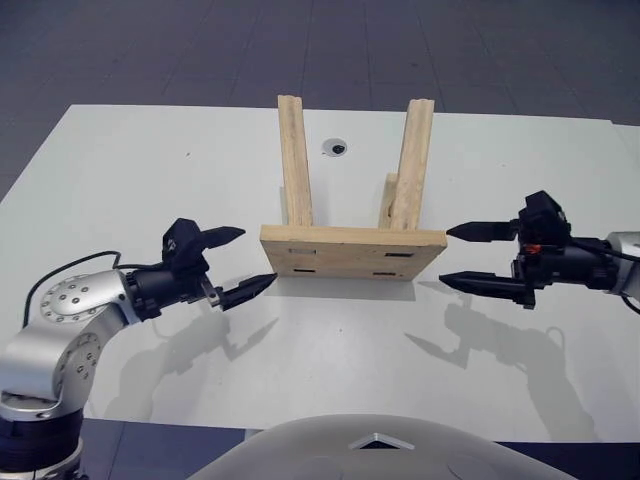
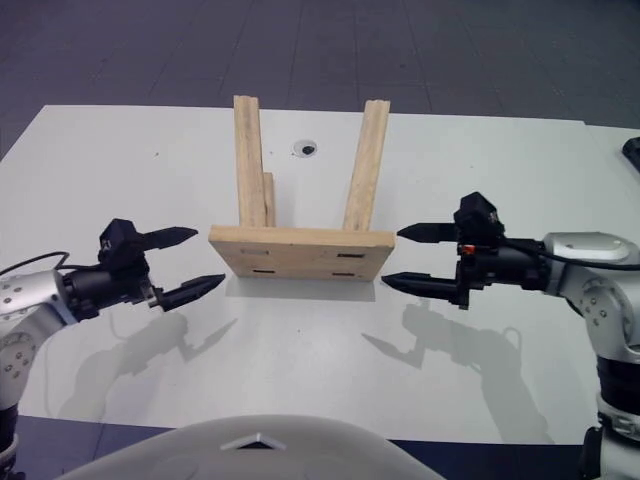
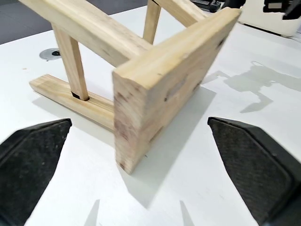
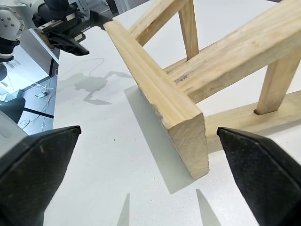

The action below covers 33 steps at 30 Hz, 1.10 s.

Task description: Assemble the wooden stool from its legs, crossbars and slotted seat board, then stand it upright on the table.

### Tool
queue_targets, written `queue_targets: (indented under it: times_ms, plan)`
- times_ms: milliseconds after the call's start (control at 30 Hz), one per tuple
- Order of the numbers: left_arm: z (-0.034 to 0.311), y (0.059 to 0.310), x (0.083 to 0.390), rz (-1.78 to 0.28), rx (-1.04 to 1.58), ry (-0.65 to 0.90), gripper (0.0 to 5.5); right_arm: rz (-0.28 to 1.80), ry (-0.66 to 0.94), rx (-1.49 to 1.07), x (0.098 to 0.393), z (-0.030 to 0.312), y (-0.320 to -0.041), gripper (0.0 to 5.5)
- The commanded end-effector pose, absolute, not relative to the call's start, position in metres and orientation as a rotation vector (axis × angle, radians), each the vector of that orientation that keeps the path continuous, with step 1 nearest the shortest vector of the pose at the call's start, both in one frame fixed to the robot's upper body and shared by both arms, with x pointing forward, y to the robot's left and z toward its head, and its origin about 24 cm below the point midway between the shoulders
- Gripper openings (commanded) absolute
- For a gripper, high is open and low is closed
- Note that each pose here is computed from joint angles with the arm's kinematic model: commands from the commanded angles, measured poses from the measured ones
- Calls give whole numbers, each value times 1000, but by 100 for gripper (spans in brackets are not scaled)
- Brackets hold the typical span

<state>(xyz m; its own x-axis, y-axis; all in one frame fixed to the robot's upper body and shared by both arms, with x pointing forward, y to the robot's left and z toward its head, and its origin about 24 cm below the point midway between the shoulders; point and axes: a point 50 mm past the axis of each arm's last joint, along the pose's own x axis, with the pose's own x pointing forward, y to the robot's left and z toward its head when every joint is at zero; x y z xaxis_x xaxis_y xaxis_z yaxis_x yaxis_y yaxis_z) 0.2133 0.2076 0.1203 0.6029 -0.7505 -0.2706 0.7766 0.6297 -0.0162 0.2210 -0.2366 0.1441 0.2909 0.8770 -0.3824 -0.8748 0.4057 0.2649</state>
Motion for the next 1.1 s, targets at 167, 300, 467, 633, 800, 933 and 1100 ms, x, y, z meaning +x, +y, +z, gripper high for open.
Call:
queue_targets:
  times_ms: [167, 300, 467, 633, 800, 933, 1100]
  plan:
    - [107, 203, 234, -898, 89, 212, 514, 1116, 514, 21, 240, 122, -238, 482]
    - [107, 202, 233, -942, 34, 191, 440, 1127, 507, 55, 248, 119, -232, 412]
    - [105, 198, 237, -992, 8, 169, 367, 1166, 498, 88, 249, 119, -223, 342]
    - [106, 196, 239, -1028, -15, 162, 282, 1196, 502, 93, 249, 117, -218, 260]
    - [107, 194, 238, -1081, -47, 162, 227, 1248, 526, 131, 249, 121, -220, 227]
    - [118, 194, 237, -1185, -79, 181, 214, 1304, 583, 97, 250, 130, -220, 226]
    - [175, 199, 221, -1510, -258, 218, 188, 1472, 662, 70, 242, 182, -209, 219]
